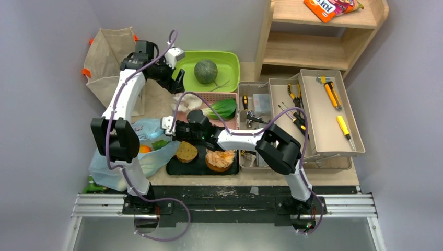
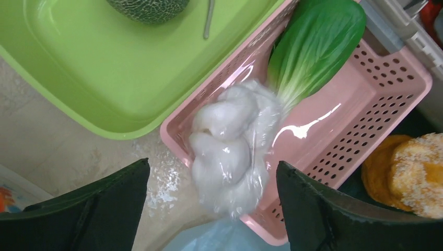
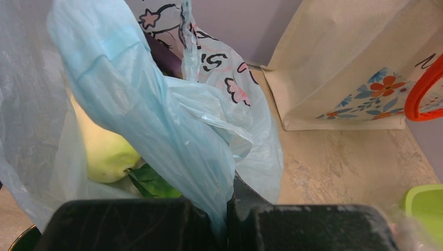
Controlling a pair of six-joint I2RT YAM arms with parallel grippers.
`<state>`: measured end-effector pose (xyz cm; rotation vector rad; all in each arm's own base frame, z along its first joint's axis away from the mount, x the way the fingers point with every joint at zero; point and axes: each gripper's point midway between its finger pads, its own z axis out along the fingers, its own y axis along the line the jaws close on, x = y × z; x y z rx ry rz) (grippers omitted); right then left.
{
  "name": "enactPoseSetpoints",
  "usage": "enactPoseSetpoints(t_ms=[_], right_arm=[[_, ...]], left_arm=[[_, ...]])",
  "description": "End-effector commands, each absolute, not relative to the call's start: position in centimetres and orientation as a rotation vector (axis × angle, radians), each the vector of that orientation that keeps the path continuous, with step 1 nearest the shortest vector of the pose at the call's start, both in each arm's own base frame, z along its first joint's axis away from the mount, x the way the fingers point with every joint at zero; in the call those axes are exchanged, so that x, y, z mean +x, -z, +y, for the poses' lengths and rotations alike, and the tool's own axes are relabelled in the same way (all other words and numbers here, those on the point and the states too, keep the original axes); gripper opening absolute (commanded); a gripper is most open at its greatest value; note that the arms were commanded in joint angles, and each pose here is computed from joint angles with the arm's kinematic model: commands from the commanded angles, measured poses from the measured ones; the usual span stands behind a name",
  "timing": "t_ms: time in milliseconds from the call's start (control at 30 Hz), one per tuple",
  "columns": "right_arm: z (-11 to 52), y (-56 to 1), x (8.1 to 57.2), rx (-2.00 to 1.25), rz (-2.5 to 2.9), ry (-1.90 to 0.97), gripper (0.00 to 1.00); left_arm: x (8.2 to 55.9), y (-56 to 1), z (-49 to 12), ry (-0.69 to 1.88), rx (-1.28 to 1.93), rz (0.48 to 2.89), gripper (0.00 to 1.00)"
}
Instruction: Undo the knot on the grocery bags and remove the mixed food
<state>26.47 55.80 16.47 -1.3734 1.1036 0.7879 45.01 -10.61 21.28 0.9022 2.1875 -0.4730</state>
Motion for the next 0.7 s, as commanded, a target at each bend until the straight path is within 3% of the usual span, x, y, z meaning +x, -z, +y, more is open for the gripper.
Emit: enactPoseSetpoints(t_ms=[0, 100, 233, 333, 400, 533, 667], right_arm=[[55.9, -20.7, 26.9, -1.288, 1.049, -0.788, 0.00], [55.9, -21.0, 27.3, -1.268, 1.063, -0.793, 0.00], [56.1, -22.0, 28.3, -1.203, 1.119, -0.849, 0.00], [56.1, -22.6, 29.3, -1.149, 1.176, -0.885, 0.00], [56.1, -23.4, 29.6, -1.114, 1.201, -0.912, 0.00], [56.3, -25.2, 29.6, -1.031, 1.273, -1.020, 0.00], [57.1, -25.8, 29.0, -0.962, 1.400, -1.199, 0.00]], left_arm=[[43.8, -31.0, -9.0, 0.443, 0.745, 1.981, 0.91], [41.2, -35.8, -6.8, 0.445, 0.660, 1.890, 1.00], [34.9, -39.1, -5.2, 0.461, 0.677, 1.785, 0.93], [28.7, -37.0, -3.9, 0.374, 0.798, 1.777, 0.89], [25.1, -35.2, -2.5, 0.273, 0.845, 1.807, 0.83], [19.4, -30.7, -0.8, 0.216, 0.923, 1.939, 0.59], [17.9, -27.6, -0.2, 0.245, 0.943, 2.042, 0.44]])
